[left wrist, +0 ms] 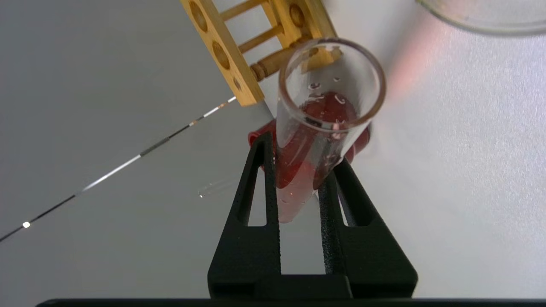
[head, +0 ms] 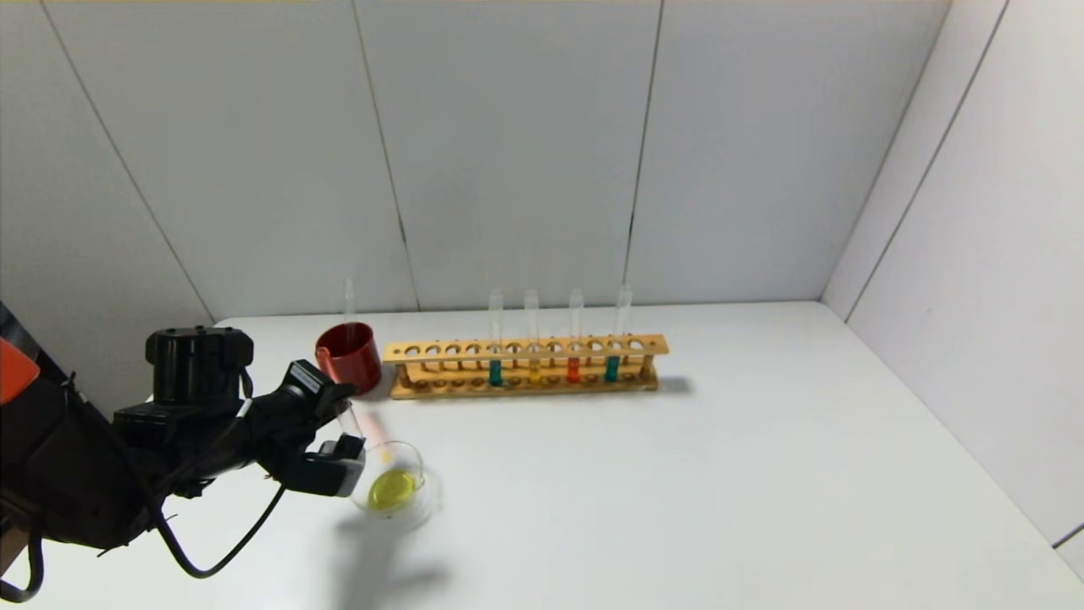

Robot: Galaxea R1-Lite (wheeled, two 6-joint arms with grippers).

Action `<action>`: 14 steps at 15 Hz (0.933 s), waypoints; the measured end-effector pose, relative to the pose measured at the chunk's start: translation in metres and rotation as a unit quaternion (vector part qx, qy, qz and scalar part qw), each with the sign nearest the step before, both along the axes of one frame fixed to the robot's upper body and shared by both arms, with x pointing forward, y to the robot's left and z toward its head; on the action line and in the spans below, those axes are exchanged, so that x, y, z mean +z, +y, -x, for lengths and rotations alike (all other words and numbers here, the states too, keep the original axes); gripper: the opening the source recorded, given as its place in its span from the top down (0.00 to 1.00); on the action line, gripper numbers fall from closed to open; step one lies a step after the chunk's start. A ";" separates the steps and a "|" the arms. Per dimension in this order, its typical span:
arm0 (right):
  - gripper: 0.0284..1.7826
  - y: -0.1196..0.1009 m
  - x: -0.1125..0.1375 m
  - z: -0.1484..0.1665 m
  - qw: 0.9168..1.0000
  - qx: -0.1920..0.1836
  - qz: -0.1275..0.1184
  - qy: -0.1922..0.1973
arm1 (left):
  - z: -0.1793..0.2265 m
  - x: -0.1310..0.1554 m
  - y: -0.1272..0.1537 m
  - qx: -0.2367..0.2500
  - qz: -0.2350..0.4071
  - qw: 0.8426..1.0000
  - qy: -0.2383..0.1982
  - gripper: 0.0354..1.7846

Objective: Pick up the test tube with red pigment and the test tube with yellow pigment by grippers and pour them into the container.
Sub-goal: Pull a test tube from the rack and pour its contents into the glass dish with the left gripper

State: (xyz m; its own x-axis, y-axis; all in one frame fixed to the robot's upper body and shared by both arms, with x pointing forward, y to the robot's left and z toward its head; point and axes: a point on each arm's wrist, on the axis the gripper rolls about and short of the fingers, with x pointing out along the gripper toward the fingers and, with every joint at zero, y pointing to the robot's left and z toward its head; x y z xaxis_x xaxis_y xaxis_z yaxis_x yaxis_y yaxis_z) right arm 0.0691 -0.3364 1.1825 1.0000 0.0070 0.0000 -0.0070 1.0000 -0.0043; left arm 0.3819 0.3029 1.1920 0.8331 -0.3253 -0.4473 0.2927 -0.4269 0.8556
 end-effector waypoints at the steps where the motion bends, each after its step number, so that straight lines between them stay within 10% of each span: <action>1: 0.02 0.000 0.000 0.000 1.000 0.000 0.000 0.000 | 0.000 -0.001 -0.001 -0.002 -0.001 1.000 0.002 0.84; 14: 0.02 0.000 0.000 0.000 1.000 0.000 0.000 0.000 | -0.006 -0.002 -0.003 -0.021 -0.054 0.998 -0.039 0.84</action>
State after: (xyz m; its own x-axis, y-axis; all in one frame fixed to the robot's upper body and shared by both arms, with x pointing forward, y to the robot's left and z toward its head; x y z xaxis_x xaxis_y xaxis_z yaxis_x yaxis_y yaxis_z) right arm 0.0691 -0.3364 1.1825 1.0000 0.0070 0.0000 -0.0070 1.0000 -0.0043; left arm 0.3875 0.3001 1.1902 0.8534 -0.3146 -0.4156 0.2067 -0.5278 0.8238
